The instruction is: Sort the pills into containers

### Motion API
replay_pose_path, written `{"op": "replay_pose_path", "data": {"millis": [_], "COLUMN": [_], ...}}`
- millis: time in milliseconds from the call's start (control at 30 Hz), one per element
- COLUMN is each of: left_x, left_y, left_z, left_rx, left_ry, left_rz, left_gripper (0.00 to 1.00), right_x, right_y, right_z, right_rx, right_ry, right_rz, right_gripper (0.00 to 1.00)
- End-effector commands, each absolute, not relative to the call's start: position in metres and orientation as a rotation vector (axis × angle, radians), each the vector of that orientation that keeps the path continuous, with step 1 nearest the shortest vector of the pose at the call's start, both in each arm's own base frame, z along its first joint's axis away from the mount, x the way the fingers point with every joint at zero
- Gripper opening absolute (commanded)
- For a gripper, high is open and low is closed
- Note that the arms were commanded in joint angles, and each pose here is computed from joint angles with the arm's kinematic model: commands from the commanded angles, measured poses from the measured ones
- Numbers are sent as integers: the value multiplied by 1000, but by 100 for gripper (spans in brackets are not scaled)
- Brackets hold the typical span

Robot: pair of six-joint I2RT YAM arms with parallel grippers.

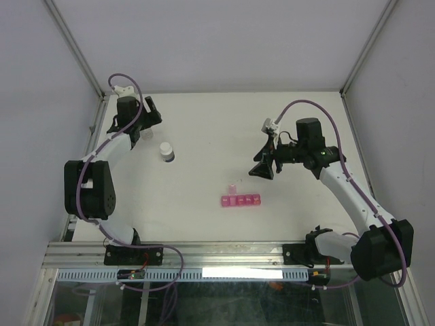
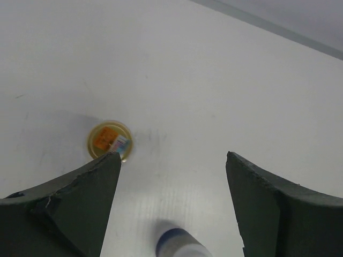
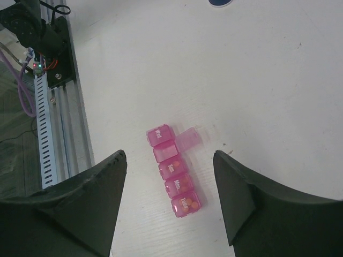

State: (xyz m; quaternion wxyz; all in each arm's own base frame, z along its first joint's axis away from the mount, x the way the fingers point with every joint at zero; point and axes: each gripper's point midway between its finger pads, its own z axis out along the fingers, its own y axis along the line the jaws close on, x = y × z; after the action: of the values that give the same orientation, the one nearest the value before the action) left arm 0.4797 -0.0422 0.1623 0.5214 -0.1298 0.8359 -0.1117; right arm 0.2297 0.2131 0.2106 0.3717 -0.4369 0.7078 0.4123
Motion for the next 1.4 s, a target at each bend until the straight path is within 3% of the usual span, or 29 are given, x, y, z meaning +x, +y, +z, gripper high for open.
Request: {"op": "replay_pose_path", "data": {"millis": [0,767,833,933,1133,1367], "left_x": [503,520,520,521,514,464], "left_y": [-9,13,12,7,-8,-82], "left_z": [173,107,104,106,145,237], "left_rx": [-369,-425,-427,-425,-406,-319], "left_ry": [1996,2173,2180,2182,2127,1916], "left_rz": [-116,75,69,34,-78,-465], "left_gripper": [81,67,59,39,21,15], "right_x": [227,226,226,226,224,199], "right_y": [217,222,222,222,222,228], "right_z": [225,217,217,217,219,237], "right_rx": [-1130,-1136,-1136,-1135,-1145,-1238], "right_ry": [1743,1767,1767,1767,1754,1605], "right_rz": [1062,1085,1085,1085,1086,1207], "right_gripper": [69,69,69,69,69,69]}}
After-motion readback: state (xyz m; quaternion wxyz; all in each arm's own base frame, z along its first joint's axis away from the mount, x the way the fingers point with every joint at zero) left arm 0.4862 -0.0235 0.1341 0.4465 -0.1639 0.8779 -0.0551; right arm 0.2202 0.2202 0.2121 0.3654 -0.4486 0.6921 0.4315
